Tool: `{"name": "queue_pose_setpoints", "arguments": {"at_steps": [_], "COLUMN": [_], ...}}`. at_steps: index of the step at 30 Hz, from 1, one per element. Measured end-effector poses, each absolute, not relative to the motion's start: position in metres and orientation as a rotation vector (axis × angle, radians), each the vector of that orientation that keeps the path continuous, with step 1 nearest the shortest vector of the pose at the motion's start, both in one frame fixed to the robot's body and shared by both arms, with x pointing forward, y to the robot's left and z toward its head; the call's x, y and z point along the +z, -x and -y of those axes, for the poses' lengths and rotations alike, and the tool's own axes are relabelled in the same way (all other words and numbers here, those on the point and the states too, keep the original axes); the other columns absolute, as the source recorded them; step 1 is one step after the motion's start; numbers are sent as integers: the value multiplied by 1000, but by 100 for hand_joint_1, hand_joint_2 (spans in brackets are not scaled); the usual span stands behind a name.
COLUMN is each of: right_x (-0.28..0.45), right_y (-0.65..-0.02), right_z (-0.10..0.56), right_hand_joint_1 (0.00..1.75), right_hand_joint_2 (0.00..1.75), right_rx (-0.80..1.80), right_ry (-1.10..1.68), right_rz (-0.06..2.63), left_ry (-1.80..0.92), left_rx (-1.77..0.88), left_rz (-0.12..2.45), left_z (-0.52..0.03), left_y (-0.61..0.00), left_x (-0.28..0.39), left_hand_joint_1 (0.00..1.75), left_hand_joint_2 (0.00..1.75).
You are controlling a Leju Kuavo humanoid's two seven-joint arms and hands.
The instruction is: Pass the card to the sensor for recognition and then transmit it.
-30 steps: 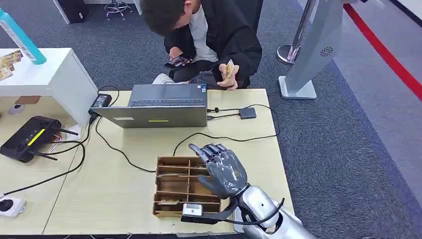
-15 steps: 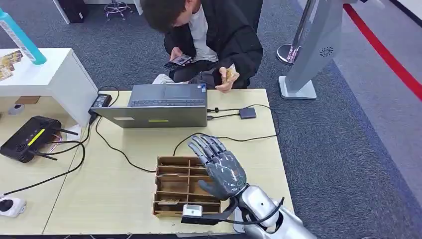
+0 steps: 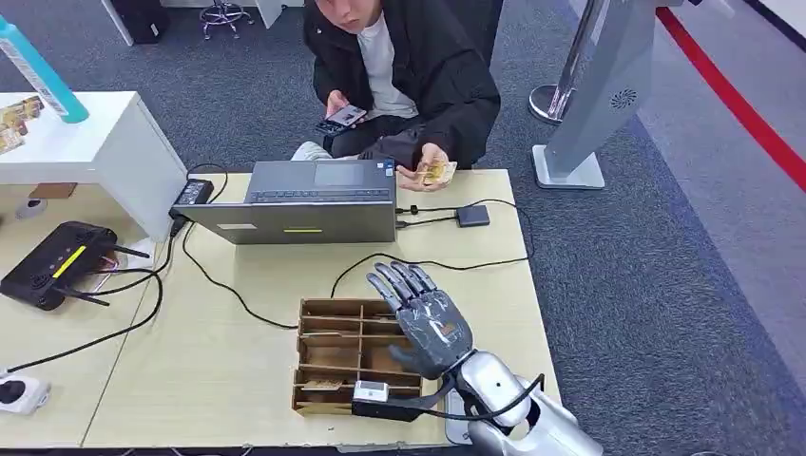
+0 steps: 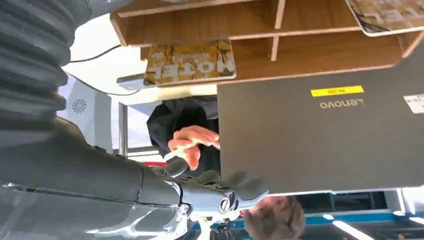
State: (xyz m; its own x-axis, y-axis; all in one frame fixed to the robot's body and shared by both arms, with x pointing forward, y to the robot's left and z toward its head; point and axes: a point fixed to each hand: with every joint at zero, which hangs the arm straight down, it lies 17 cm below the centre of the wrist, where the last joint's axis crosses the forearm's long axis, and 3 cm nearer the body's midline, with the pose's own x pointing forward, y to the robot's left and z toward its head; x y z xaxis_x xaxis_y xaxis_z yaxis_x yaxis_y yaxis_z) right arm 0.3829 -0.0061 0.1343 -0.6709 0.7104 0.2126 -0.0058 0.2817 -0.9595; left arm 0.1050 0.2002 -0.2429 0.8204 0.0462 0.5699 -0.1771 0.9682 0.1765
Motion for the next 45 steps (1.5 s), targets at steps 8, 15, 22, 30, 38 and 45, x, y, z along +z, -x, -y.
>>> {"name": "queue_pose_setpoints", "arguments": {"at_steps": [8, 15, 22, 30, 38, 45], "right_x": [133, 133, 134, 134, 134, 133], "right_y": [-385, -385, -386, -386, -386, -386], "right_z": [8, 9, 9, 10, 10, 9], "right_hand_joint_1": [14, 21, 54, 54, 56, 56], "right_hand_joint_2": [175, 175, 175, 175, 175, 175], "right_rx": [1439, 1440, 1439, 1438, 1438, 1444], "right_ry": [639, 646, 648, 651, 651, 648], "right_rz": [1908, 1908, 1909, 1909, 1910, 1904], "left_ry": [-229, -230, -231, -229, -229, -229], "left_rx": [119, 120, 122, 123, 123, 123], "left_rz": [596, 593, 587, 588, 588, 588], "left_z": [-201, -201, -201, -201, -201, -201], "left_y": [-105, -104, -103, -104, -104, -104], "left_x": [-243, -243, -244, -244, -244, -244], "left_hand_joint_1": [0, 0, 0, 0, 0, 0], "left_hand_joint_2": [0, 0, 0, 0, 0, 0]}}
